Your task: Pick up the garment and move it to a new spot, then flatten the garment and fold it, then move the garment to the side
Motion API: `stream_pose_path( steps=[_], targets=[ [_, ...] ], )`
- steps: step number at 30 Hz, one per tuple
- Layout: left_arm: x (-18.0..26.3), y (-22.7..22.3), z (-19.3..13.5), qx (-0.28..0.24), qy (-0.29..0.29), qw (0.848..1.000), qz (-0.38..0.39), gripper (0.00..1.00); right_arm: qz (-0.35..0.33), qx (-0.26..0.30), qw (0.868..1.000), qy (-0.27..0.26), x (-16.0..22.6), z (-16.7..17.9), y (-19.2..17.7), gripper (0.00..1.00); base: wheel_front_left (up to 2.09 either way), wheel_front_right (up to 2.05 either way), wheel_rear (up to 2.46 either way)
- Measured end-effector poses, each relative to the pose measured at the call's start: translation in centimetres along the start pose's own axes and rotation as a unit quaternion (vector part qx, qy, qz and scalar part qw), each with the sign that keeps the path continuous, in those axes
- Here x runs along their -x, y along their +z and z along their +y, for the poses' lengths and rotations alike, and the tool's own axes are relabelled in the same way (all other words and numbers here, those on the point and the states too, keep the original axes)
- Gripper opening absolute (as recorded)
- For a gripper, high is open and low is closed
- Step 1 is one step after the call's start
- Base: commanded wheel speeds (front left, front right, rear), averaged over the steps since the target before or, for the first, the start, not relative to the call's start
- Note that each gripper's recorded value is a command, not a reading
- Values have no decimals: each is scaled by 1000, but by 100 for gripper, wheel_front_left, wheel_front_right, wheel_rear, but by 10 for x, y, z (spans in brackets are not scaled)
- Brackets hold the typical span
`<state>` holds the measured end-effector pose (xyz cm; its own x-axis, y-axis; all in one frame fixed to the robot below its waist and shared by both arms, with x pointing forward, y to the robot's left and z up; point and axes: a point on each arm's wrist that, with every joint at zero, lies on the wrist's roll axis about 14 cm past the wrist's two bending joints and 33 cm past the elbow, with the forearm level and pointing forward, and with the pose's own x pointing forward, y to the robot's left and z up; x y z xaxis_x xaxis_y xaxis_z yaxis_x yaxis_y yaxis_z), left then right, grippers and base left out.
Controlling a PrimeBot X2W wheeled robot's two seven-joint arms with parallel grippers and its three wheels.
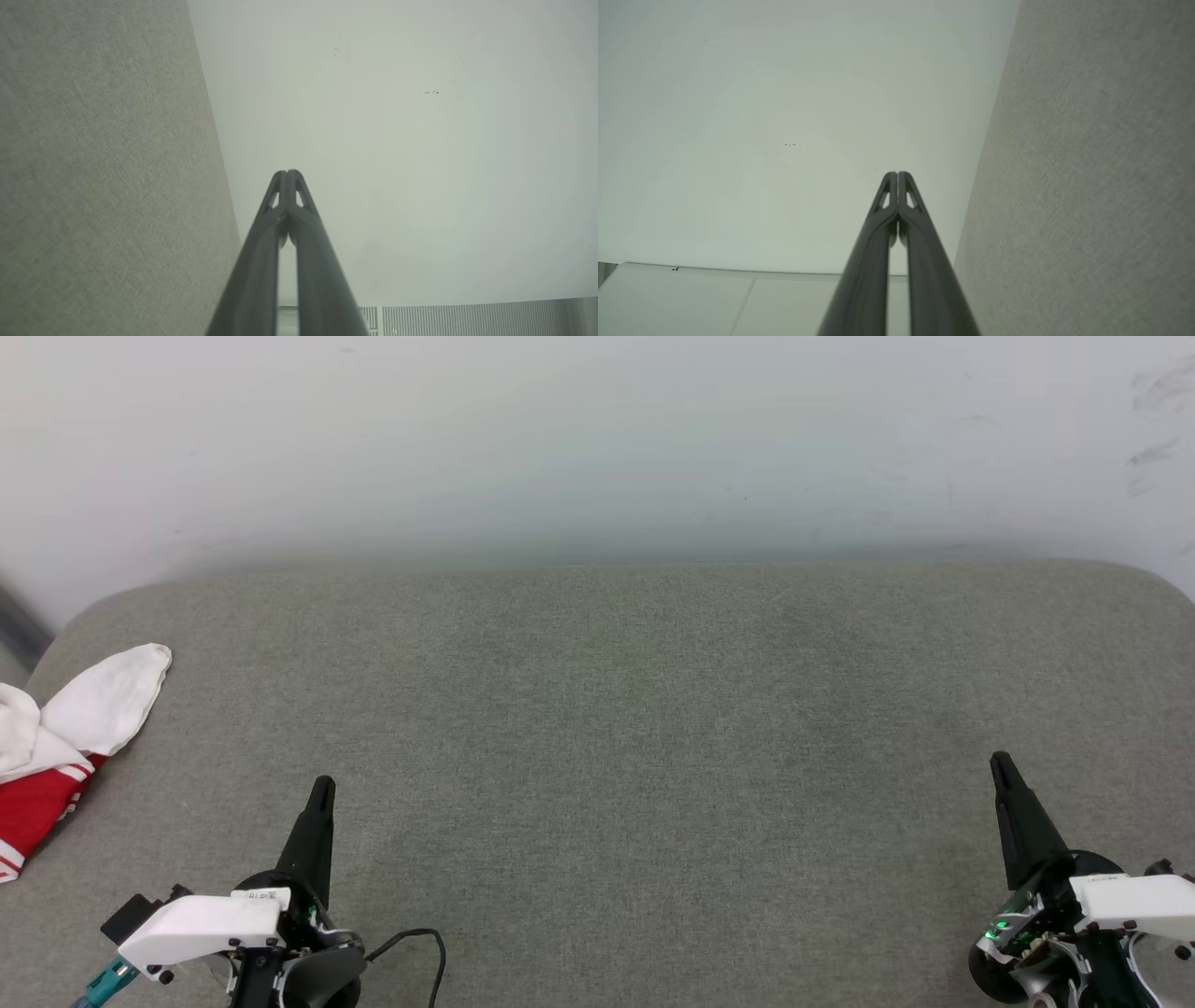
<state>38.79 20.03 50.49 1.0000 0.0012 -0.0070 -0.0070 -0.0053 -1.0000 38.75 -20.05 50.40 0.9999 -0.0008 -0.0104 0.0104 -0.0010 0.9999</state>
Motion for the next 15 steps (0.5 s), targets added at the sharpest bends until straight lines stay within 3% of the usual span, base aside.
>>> stream_pose_path(
  steps=[15],
  targets=[
    [0, 0, 0, 0, 0, 1000, 0, 0, 0, 0, 1000, 0, 0, 0, 0, 0, 0, 0, 0]
  ],
)
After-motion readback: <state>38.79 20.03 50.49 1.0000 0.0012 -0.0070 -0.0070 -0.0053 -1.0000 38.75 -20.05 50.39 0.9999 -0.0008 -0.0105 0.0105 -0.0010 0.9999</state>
